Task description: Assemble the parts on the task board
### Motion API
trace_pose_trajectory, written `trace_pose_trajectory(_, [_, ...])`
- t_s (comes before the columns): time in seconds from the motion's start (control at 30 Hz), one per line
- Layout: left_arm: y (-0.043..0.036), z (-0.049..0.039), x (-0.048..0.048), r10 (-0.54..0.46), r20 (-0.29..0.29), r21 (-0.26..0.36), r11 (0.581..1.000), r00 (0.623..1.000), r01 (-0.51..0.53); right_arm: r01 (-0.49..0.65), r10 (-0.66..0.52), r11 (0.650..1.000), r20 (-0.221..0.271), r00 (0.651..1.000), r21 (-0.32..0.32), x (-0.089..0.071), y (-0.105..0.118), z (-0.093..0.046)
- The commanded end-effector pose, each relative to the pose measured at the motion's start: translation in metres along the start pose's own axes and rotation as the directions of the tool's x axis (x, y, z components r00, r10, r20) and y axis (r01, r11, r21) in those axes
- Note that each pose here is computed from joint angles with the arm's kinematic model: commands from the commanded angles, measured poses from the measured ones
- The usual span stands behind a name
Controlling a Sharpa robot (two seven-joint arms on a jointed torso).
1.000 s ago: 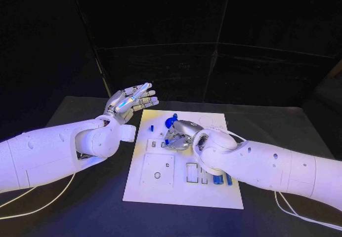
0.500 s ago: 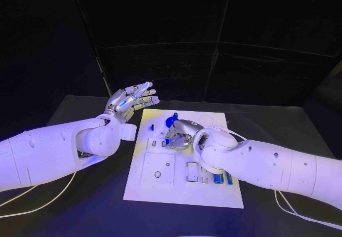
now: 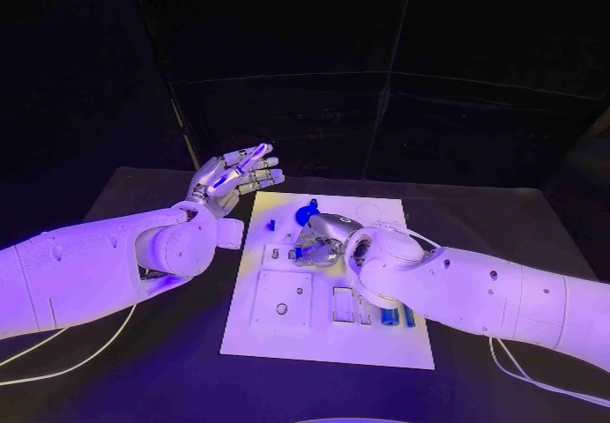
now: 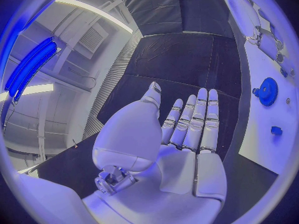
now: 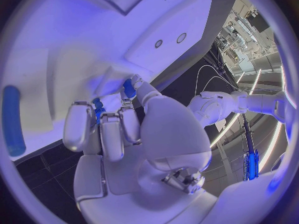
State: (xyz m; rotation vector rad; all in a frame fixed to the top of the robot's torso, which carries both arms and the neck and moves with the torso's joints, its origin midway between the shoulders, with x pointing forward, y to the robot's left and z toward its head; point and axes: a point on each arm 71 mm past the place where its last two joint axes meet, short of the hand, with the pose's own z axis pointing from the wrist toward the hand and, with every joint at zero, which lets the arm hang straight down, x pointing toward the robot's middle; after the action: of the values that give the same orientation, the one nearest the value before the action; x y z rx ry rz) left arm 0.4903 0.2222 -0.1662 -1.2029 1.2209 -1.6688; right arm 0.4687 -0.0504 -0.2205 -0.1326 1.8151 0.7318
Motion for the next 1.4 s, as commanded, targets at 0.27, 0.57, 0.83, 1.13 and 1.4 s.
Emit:
trace_pose_trajectory(0.27, [-0.0013, 0.0007, 0.002, -0.004, -0.018, 0.009, 1.0, 1.0, 0.004, 0.027, -0.025, 0.999, -0.058, 0.998, 0.02, 0.009, -0.003, -0.001])
trace_pose_trajectory(0.57, [-0.0015, 0.0005, 0.0017, -0.004, -0.017, 0.01, 1.0, 1.0, 0.004, 0.021, -0.02, 1.0, -0.04, 0.999, 0.019, 0.008, -0.004, -0.001])
trace_pose_trajectory(0.83, [-0.0015, 0.0005, 0.0014, -0.003, -0.016, 0.01, 1.0, 1.0, 0.004, -0.008, 0.008, 1.0, 0.021, 1.0, -0.012, 0.003, -0.002, -0.001])
trace_pose_trajectory(1.13, [-0.0019, 0.0007, 0.0007, -0.004, -0.017, 0.014, 1.0, 1.0, 0.004, -0.023, 0.037, 0.987, 0.085, 0.996, -0.159, -0.002, 0.004, -0.009])
trace_pose_trajectory(1.4, [-0.0019, 0.0011, -0.0013, 0.022, -0.041, 0.008, 1.0, 0.999, -0.021, -0.068, 0.112, 0.94, 0.115, 0.987, -0.333, -0.015, 0.002, -0.031])
